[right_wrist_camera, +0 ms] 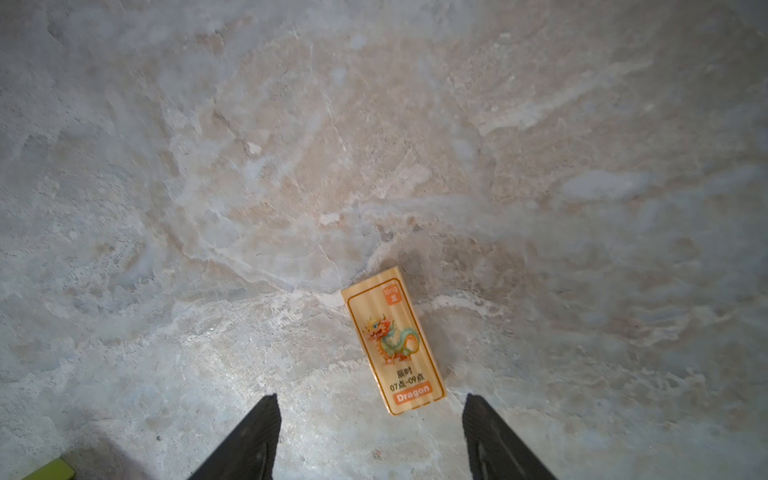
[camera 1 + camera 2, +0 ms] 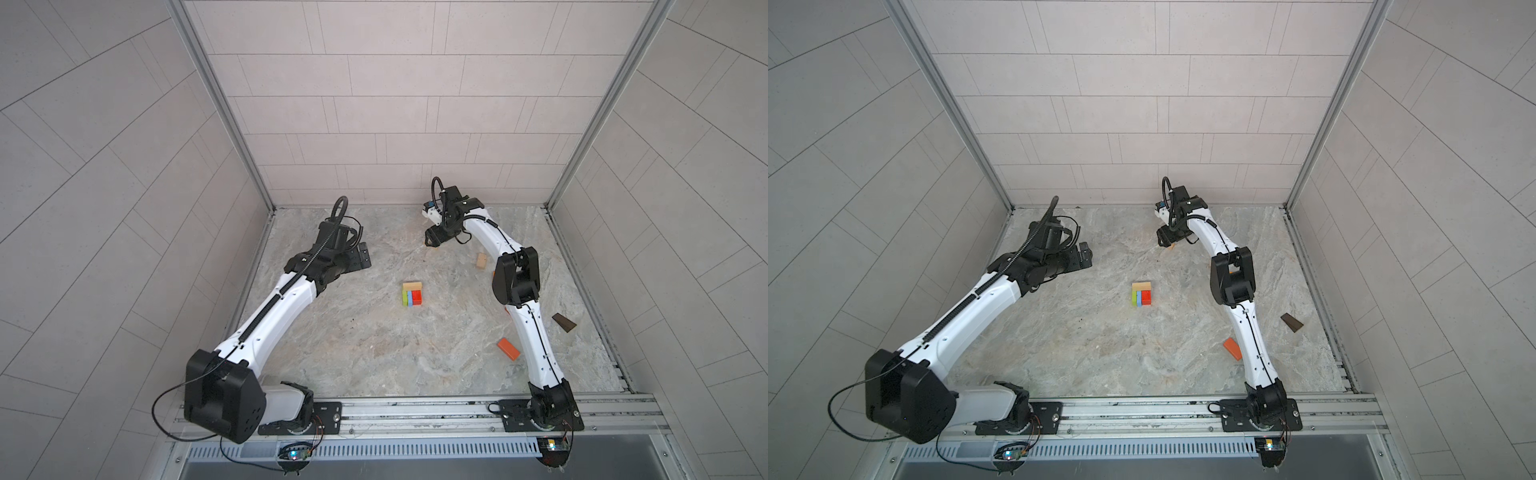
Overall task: Build the wood block tower
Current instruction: 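Raise both grippers away while the right gripper reaches to the Dragon block, then close the right gripper on the printed Dragon wood block and lift it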
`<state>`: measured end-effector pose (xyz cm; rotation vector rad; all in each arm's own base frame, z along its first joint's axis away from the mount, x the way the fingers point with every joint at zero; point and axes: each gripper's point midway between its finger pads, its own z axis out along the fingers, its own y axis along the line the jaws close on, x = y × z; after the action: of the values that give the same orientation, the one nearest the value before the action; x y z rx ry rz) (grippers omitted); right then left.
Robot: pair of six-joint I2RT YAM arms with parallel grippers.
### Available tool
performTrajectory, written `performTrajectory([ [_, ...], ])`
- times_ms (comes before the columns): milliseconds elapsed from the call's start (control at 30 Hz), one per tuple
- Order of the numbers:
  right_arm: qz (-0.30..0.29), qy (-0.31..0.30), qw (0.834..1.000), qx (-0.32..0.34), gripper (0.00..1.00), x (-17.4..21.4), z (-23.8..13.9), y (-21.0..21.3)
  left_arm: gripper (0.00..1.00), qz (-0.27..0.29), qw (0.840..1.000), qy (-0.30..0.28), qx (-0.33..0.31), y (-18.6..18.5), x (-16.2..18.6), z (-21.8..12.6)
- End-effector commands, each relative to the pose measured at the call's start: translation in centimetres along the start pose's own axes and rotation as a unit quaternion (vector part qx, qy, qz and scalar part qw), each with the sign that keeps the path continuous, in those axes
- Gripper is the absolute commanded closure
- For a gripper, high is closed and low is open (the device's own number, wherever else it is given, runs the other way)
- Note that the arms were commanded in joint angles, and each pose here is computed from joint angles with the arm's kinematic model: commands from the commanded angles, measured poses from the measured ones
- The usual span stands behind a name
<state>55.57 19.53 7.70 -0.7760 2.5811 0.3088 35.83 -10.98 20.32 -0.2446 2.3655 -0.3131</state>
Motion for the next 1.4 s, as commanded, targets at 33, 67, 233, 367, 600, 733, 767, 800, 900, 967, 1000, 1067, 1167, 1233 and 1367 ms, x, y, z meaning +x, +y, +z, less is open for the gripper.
performTrajectory([
  [33,-0.029,0.01,1.0,-0.006,0.29,0.5,0.2,-0.2,0.0,-0.029,0.999,-0.027,0.028,-0.6,-0.5,-0.3],
  [67,-0.031,0.014,0.999,-0.004,0.29,0.7,0.5,-0.3,0.0,-0.023,0.999,-0.023,0.04,-1.1,-0.5,-0.3],
  [233,-0.032,0.022,0.999,0.003,0.31,1.2,1.7,-0.8,0.0,-0.018,0.998,0.004,0.068,-2.1,0.3,0.6],
  [367,-0.027,0.013,1.0,0.006,0.33,0.7,2.1,-1.1,0.0,-0.024,0.997,0.003,0.071,-1.9,0.3,0.7],
  [600,-0.019,0.008,1.0,0.002,0.35,0.4,3.1,-1.0,0.0,-0.025,0.998,-0.002,0.058,-1.3,0.4,0.7],
  [733,-0.02,0.017,1.0,0.01,0.36,0.6,3.3,-1.1,0.0,-0.042,0.998,-0.003,0.042,-0.3,0.3,0.8],
  [767,-0.021,0.019,1.0,0.009,0.36,0.7,3.4,-1.1,0.0,-0.047,0.998,-0.004,0.044,-0.2,0.2,0.8],
  [800,-0.022,0.019,1.0,0.009,0.37,0.7,3.4,-1.0,0.0,-0.054,0.997,-0.004,0.047,-0.1,0.2,0.9],
  [900,-0.026,0.028,0.999,0.01,0.38,1.1,3.5,-1.0,0.0,-0.068,0.996,-0.006,0.051,0.2,0.2,1.0],
  [967,-0.029,0.037,0.999,0.007,0.38,1.5,3.6,-0.9,0.0,-0.071,0.996,-0.006,0.052,0.3,0.2,1.0],
  [1000,-0.029,0.041,0.999,0.005,0.38,1.7,3.7,-0.8,0.0,-0.071,0.996,-0.006,0.056,0.2,0.2,1.0],
  [1067,-0.028,0.047,0.998,0.004,0.39,1.9,3.7,-0.8,0.0,-0.073,0.996,-0.007,0.06,0.1,0.2,1.0],
  [1167,-0.027,0.052,0.998,0.001,0.41,2.2,3.8,-0.7,0.0,-0.074,0.995,-0.003,0.066,-0.1,0.3,1.2],
  [1233,-0.026,0.055,0.998,0.0,0.47,2.4,3.9,-0.6,0.0,-0.075,0.995,-0.002,0.069,-0.2,0.3,1.2],
  [1367,-0.026,0.06,0.998,0.002,0.61,2.6,4.0,-0.7,0.0,-0.076,0.995,-0.002,0.067,0.0,0.4,1.4],
])
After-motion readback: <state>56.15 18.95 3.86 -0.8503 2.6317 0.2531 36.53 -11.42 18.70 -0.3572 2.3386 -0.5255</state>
